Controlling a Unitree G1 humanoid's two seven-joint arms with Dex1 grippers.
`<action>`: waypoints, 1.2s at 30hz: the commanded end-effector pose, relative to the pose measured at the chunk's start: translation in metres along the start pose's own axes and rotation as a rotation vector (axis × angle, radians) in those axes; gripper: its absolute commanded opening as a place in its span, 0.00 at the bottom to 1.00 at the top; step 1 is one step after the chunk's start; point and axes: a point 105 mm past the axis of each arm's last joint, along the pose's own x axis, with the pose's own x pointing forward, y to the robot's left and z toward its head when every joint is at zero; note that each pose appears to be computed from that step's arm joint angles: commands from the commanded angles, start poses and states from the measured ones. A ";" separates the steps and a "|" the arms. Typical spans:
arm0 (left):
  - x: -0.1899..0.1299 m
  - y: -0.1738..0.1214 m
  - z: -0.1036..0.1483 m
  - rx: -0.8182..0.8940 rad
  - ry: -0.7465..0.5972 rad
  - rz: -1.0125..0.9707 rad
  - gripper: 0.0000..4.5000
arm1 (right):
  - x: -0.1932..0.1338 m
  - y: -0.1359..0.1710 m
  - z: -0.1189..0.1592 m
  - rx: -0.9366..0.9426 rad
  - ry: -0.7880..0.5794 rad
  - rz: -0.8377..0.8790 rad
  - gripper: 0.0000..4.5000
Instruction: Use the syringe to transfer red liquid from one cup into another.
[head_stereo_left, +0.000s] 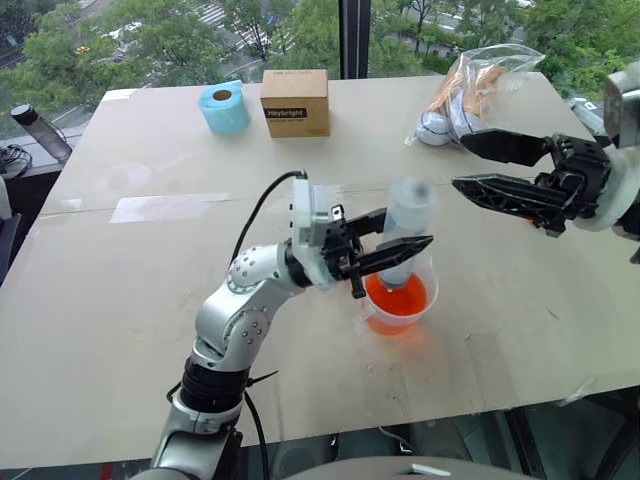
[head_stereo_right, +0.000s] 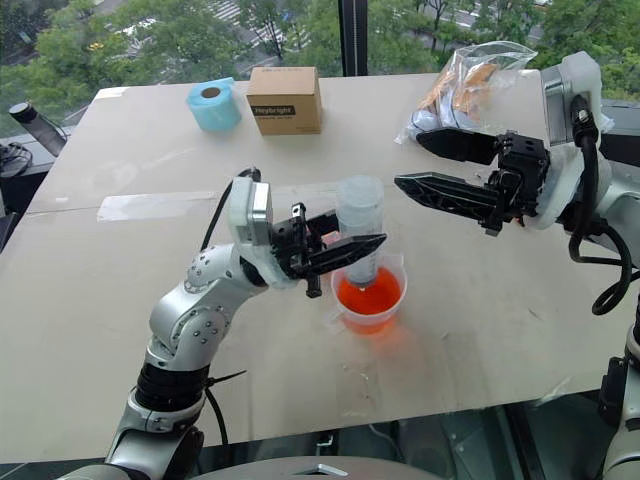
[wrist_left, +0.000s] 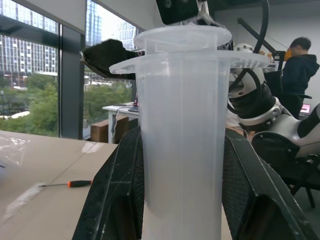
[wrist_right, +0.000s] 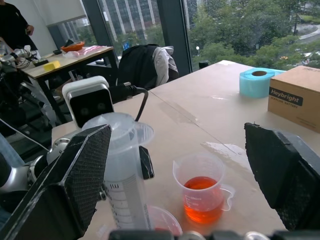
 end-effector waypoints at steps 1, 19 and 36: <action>0.003 -0.005 -0.004 0.024 0.006 -0.044 0.31 | 0.004 0.013 0.000 -0.027 0.016 0.038 1.00; -0.001 0.002 -0.026 0.096 0.059 -0.046 0.31 | 0.018 0.020 -0.033 -0.035 0.086 0.045 1.00; 0.000 -0.002 -0.028 0.060 0.062 -0.055 0.31 | 0.019 0.022 -0.032 -0.068 0.078 0.073 0.31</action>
